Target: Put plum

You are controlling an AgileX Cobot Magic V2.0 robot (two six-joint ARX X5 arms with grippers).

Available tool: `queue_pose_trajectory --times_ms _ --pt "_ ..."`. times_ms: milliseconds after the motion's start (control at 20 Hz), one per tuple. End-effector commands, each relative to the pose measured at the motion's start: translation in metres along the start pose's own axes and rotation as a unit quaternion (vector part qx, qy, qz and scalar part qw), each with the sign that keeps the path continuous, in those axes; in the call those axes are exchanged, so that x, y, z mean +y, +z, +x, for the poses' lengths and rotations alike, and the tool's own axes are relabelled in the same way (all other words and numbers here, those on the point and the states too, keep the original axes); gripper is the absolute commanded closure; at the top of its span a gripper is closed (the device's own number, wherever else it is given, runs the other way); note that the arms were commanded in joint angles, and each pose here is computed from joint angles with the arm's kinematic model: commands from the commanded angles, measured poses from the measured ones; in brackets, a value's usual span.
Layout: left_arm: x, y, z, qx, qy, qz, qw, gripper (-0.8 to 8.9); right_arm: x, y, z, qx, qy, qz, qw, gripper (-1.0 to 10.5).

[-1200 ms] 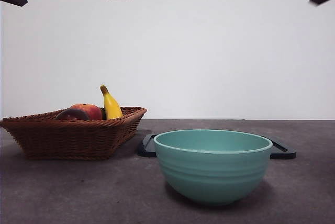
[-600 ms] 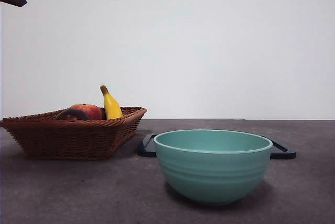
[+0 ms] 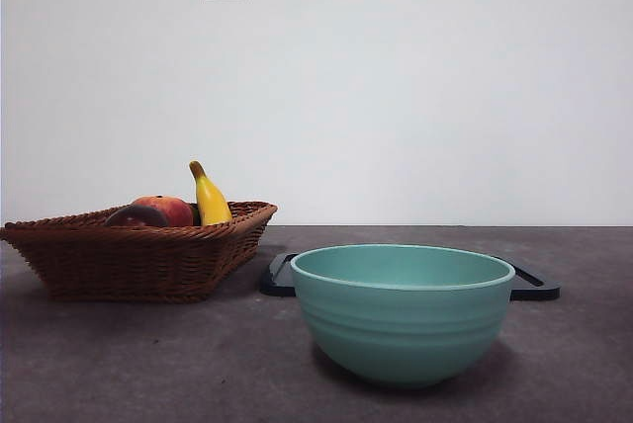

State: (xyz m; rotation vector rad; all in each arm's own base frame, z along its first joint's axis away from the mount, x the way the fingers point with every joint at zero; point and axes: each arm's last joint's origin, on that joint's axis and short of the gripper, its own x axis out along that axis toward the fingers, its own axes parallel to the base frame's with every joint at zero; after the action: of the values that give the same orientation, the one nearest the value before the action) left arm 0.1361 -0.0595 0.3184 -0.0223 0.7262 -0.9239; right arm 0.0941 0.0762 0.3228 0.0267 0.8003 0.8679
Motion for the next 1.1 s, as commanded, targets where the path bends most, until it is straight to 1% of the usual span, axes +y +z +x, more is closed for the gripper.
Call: queue_pose_trajectory --times_ms 50,450,500,550,600,650,700,750,800,850,900,950,1000,1050,1100 --pt "-0.001 0.003 0.000 -0.006 -0.003 0.014 1.000 8.05 0.002 0.004 -0.002 -0.009 0.003 -0.011 1.000 9.4" --pt "-0.001 0.003 -0.001 -0.006 -0.003 0.014 1.000 8.05 0.002 0.004 -0.002 -0.009 0.003 -0.011 1.000 9.4" --pt "-0.002 0.004 -0.003 -0.015 0.006 0.026 1.000 8.05 0.002 0.004 -0.002 -0.009 0.003 -0.011 1.000 9.4" --pt "-0.001 0.006 -0.008 -0.036 0.043 0.049 0.997 8.05 0.002 0.004 -0.002 -0.009 0.003 -0.011 1.000 9.4" --pt "0.000 0.009 -0.016 -0.066 0.094 0.064 0.991 8.05 0.002 0.004 -0.002 -0.009 0.003 -0.011 1.000 9.4" --pt "0.000 0.012 -0.027 -0.110 0.154 0.069 0.980 8.05 0.002 0.004 -0.002 -0.009 0.003 -0.011 1.000 9.4" --pt "0.001 0.014 -0.037 -0.164 0.203 0.076 0.962 8.05 0.002 0.004 -0.002 -0.009 0.003 -0.011 1.000 9.4" --pt "0.001 0.013 -0.045 -0.217 0.248 0.094 0.939 8.05 0.002 0.004 -0.002 -0.009 0.003 -0.011 1.000 9.4" --pt "0.003 0.009 -0.050 -0.262 0.298 0.104 0.912 8.05 0.002 0.004 -0.002 -0.009 0.003 -0.011 1.000 9.4" --pt "0.006 0.001 -0.054 -0.300 0.349 0.107 0.881 8.05 0.002 0.004 -0.002 -0.009 0.003 -0.011 1.000 9.4" --pt "0.008 -0.009 -0.054 -0.328 0.392 0.105 0.853 8.05 0.002 0.004 -0.002 -0.009 0.003 -0.011 1.000 9.4" --pt "0.011 -0.022 -0.053 -0.348 0.423 0.103 0.830 8.05 0.002 0.004 -0.002 -0.009 0.003 -0.011 1.000 9.4" --pt "0.014 -0.035 -0.050 -0.361 0.447 0.098 0.813 8.05 0.002 0.004 -0.002 -0.009 0.003 -0.011 1.000 9.4" --pt "0.018 -0.048 -0.045 -0.365 0.467 0.093 0.800 8.05 0.002 0.004 -0.002 -0.009 0.003 -0.011 1.000 9.4" --pt "0.020 -0.058 -0.041 -0.364 0.478 0.088 0.795 8.05 0.002 0.004 -0.002 -0.009 0.003 -0.011 1.000 9.4"
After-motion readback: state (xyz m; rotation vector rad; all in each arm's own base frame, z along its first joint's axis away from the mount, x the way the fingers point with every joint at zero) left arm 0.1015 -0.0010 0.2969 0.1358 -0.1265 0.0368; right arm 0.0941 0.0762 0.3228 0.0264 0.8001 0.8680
